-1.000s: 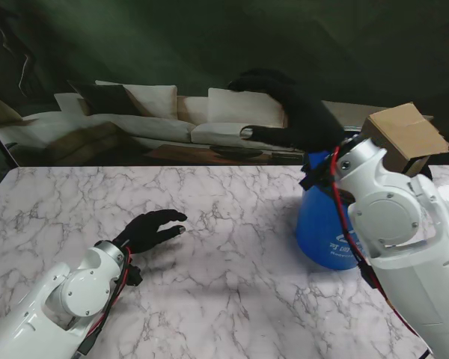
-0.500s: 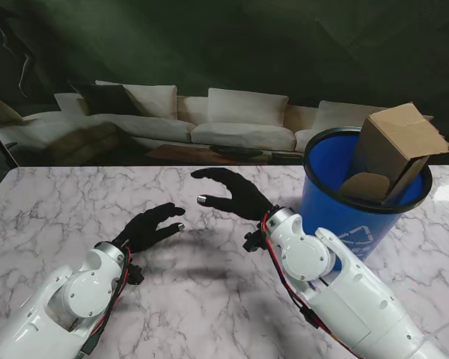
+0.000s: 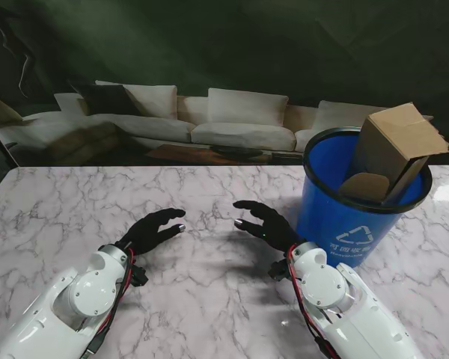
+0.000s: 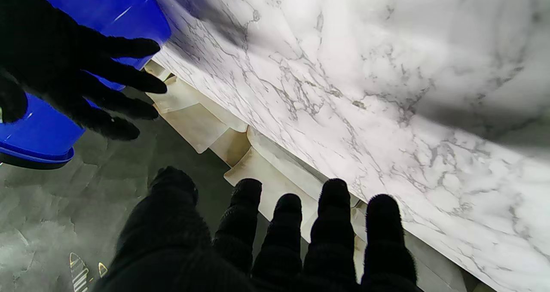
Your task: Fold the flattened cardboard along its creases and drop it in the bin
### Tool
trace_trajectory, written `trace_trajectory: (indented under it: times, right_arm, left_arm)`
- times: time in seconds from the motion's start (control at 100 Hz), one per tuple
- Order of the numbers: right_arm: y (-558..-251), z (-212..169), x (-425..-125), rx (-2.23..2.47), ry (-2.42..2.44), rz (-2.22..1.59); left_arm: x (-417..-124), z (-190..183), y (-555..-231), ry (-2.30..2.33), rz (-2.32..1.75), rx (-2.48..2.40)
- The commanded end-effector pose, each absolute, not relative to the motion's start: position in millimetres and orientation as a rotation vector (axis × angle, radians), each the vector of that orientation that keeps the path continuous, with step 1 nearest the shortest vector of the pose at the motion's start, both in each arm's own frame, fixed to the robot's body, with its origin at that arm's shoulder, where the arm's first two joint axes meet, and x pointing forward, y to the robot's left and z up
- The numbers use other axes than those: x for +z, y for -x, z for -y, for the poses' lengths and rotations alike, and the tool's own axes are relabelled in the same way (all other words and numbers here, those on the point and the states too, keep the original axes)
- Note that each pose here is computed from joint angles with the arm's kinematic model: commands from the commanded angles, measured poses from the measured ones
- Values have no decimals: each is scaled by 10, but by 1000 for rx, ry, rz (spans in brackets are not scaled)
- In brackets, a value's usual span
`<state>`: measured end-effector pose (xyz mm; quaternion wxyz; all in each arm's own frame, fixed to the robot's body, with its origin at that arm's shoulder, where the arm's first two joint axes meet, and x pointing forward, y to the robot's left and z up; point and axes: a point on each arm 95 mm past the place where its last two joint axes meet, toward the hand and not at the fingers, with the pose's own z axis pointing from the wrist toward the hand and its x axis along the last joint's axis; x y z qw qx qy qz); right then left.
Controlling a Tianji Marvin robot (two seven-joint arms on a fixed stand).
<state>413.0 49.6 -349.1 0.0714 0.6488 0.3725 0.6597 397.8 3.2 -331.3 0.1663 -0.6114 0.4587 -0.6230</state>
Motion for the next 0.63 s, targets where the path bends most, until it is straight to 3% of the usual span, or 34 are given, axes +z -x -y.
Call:
trace_trajectory:
  times: [0.0, 0.62]
  right_arm:
    - [-4097, -361, -3521, 1974, -1960, -1088]
    - [-4164, -375, -3471, 2046, -1969, -1046]
  left_arm:
    - [-3306, -3, -3953, 1751, -1303, -1791]
    - [-3197, -38, -3945, 1669, -1302, -1822]
